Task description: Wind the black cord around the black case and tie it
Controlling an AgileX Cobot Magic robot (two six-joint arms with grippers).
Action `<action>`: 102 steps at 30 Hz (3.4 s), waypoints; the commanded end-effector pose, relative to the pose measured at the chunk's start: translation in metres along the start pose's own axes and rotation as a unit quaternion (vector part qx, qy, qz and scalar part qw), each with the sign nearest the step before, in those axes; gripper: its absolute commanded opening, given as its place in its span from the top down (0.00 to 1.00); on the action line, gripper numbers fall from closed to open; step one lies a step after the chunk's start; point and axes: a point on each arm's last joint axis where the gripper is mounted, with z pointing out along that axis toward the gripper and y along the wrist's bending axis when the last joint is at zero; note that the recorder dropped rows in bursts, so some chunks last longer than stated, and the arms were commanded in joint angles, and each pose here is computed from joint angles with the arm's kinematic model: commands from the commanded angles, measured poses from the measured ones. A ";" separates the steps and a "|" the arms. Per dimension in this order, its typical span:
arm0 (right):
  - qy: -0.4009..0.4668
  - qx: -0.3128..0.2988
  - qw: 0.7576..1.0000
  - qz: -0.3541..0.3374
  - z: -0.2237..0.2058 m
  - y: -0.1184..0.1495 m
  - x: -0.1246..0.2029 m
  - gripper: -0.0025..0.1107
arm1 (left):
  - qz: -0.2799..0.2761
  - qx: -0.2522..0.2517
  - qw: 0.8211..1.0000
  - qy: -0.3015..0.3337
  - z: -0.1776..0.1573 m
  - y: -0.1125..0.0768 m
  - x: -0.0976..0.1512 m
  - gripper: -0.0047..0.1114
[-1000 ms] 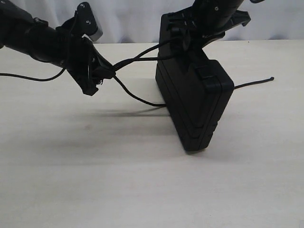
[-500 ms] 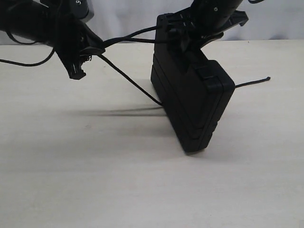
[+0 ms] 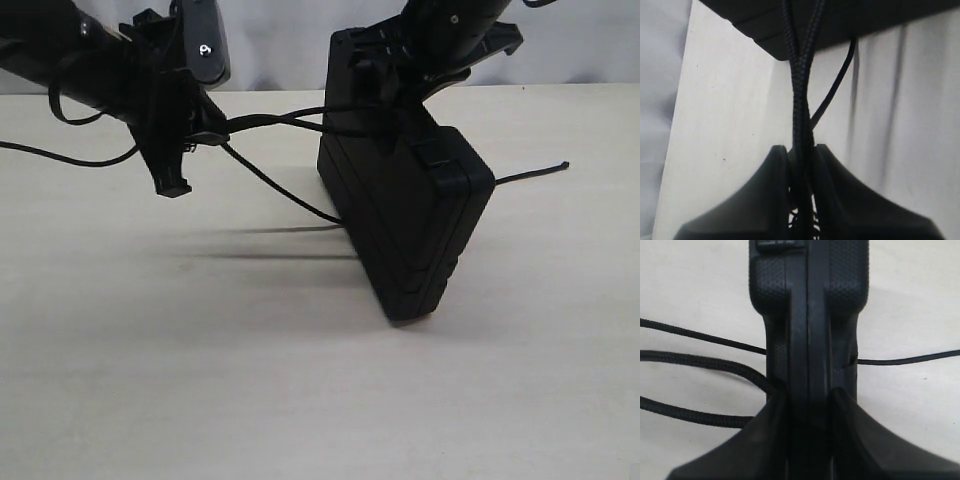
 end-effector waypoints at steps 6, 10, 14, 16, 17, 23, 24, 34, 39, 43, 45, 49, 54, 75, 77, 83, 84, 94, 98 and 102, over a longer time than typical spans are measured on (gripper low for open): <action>0.009 -0.001 1.000 -0.002 -0.003 0.001 0.002 0.94 | -0.012 -0.014 0.999 -0.045 0.004 -0.012 -0.029 0.96; 0.009 -0.004 1.000 -0.001 -0.003 0.001 0.002 0.94 | -0.003 -0.003 0.999 -0.051 0.012 -0.022 -0.039 0.96; 0.009 -0.004 1.000 -0.001 -0.003 0.001 0.002 0.94 | 0.009 -0.005 0.998 -0.056 0.021 -0.029 -0.047 0.96; 0.010 -0.005 1.000 0.000 -0.003 0.001 0.002 0.94 | 0.016 -0.012 0.998 -0.060 0.025 -0.032 -0.051 0.96; 0.010 -0.005 1.000 0.000 -0.003 0.001 0.002 0.94 | 0.018 -0.015 0.998 -0.062 0.027 -0.033 -0.053 0.96; 0.008 -0.005 1.000 0.000 -0.003 0.001 0.002 0.94 | 0.032 -0.045 0.996 -0.075 0.043 -0.042 -0.067 0.96; 0.006 -0.005 1.000 0.000 -0.003 0.001 0.002 0.94 | 0.034 -0.047 0.995 -0.077 0.045 -0.044 -0.069 0.96; 0.005 -0.006 1.000 0.000 -0.003 0.001 0.002 0.94 | 0.063 -0.080 0.989 -0.111 0.049 -0.063 -0.096 0.96; 0.004 -0.006 1.000 0.000 -0.003 0.001 0.001 0.94 | 0.042 -0.102 0.987 -0.118 0.048 -0.058 -0.097 0.96; 0.004 -0.006 1.000 0.000 -0.003 0.001 0.001 0.94 | 0.027 -0.108 0.986 -0.122 0.048 -0.057 -0.098 0.94; 0.004 -0.006 1.000 0.000 -0.003 0.001 0.001 0.94 | 0.027 -0.107 0.986 -0.122 0.048 -0.057 -0.098 0.86; 0.004 -0.006 1.000 0.000 -0.003 0.001 0.001 0.94 | 0.027 -0.107 0.986 -0.122 0.048 -0.057 -0.098 0.63; 0.004 -0.006 1.000 0.000 -0.003 0.001 0.002 0.94 | 0.043 -0.096 0.987 -0.118 0.046 -0.059 -0.098 0.53; 0.001 -0.002 1.000 -0.002 -0.003 0.001 0.001 0.94 | 0.070 -0.071 0.991 -0.085 0.038 -0.047 -0.080 0.96; 0.002 -0.002 1.000 -0.002 -0.003 0.001 0.001 0.94 | 0.061 -0.085 0.990 -0.093 0.037 -0.045 -0.082 0.96; 0.002 -0.002 1.000 -0.002 -0.003 0.001 0.001 0.94 | 0.074 -0.104 0.986 -0.106 0.045 -0.052 -0.092 0.96; 0.004 -0.002 1.000 -0.002 -0.003 0.001 0.001 0.94 | 0.077 -0.103 0.986 -0.106 0.052 -0.056 -0.094 0.96; 0.000 -0.002 1.000 -0.002 -0.003 0.001 0.001 0.94 | 0.087 -0.132 0.979 -0.126 0.059 -0.064 -0.105 0.96; 0.000 -0.002 1.000 -0.002 -0.003 0.001 0.001 0.94 | 0.079 -0.122 0.982 -0.119 0.069 -0.068 -0.102 0.96; -0.001 -0.002 1.000 -0.002 -0.003 0.001 0.001 0.94 | 0.005 -0.154 0.977 -0.145 0.064 -0.060 -0.105 0.92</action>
